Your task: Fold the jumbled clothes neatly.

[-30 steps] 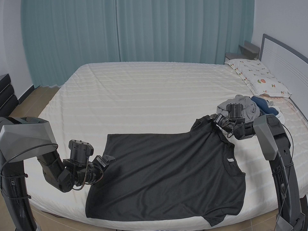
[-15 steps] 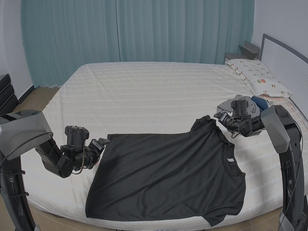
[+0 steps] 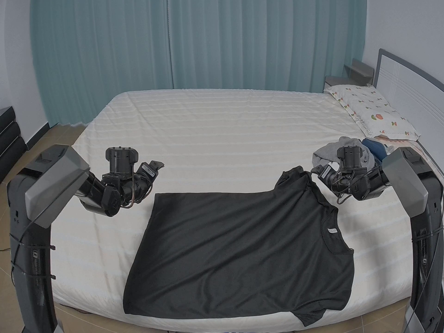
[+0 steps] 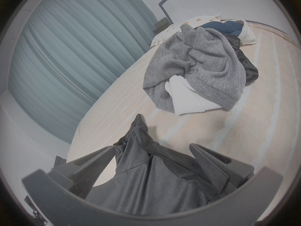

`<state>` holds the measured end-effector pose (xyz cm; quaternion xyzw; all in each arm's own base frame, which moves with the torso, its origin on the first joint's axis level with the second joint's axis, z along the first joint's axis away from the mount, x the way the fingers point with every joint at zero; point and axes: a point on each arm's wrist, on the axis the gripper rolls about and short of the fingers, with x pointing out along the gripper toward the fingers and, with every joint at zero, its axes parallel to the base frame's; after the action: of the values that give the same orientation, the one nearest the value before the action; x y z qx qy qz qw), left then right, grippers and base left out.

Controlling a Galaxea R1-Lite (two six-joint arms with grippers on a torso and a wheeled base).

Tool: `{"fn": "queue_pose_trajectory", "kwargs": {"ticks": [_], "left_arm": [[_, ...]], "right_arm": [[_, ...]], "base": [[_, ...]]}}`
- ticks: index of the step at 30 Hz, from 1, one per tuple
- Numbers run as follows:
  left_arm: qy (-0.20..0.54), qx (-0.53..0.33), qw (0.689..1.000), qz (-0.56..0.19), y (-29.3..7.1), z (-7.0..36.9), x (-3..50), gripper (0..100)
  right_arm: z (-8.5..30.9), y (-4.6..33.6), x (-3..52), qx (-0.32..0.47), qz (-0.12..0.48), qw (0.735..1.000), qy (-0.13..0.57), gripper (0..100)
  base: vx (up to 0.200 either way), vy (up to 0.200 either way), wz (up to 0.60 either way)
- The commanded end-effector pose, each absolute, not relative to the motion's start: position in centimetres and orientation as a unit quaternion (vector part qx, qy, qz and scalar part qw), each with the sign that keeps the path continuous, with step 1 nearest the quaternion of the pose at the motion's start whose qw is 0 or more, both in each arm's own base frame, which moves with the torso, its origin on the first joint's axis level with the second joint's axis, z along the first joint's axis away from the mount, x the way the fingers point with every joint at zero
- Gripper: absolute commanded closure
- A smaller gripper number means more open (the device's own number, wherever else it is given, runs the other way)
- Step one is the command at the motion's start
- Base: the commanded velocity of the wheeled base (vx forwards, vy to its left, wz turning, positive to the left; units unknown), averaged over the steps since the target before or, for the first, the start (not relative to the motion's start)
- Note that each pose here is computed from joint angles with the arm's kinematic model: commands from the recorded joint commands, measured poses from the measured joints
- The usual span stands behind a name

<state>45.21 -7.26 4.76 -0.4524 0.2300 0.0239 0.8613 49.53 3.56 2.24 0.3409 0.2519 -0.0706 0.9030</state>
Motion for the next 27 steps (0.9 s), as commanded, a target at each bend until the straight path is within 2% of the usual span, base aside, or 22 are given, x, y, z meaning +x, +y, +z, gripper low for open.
{"fn": "queue_pose_trajectory", "kwargs": {"ticks": [1, 10, 24, 25, 27], "left_arm": [[0.254, -0.432, 0.864, 0.037, -7.8, -0.5, 48.0, 0], [0.226, -0.413, 0.879, 0.073, -8.0, -3.3, 49.8, 0], [0.227, -0.413, 0.879, 0.071, -8.3, -3.3, 49.7, 0], [0.228, -0.413, 0.879, 0.072, -8.2, -3.3, 49.7, 100], [0.228, -0.413, 0.878, 0.073, -8.2, -3.4, 49.7, 100]], "right_arm": [[2.2, 3.6, 48.8, 0.345, -0.071, 0.901, 0.252, 0], [1.9, 4.0, 48.8, 0.343, -0.067, 0.901, 0.256, 0], [1.5, 4.0, 49.0, 0.343, -0.068, 0.901, 0.257, 0], [1.5, 4.0, 49.0, 0.343, -0.068, 0.901, 0.257, 0], [1.5, 4.0, 49.1, 0.343, -0.067, 0.901, 0.257, 0]], "base": [[0.0, 0.0, 0.0], [0.0, 0.0, 0.0], [0.0, 0.0, 0.0], [0.0, 0.0, 0.0], [0.0, 0.0, 0.0]]}}
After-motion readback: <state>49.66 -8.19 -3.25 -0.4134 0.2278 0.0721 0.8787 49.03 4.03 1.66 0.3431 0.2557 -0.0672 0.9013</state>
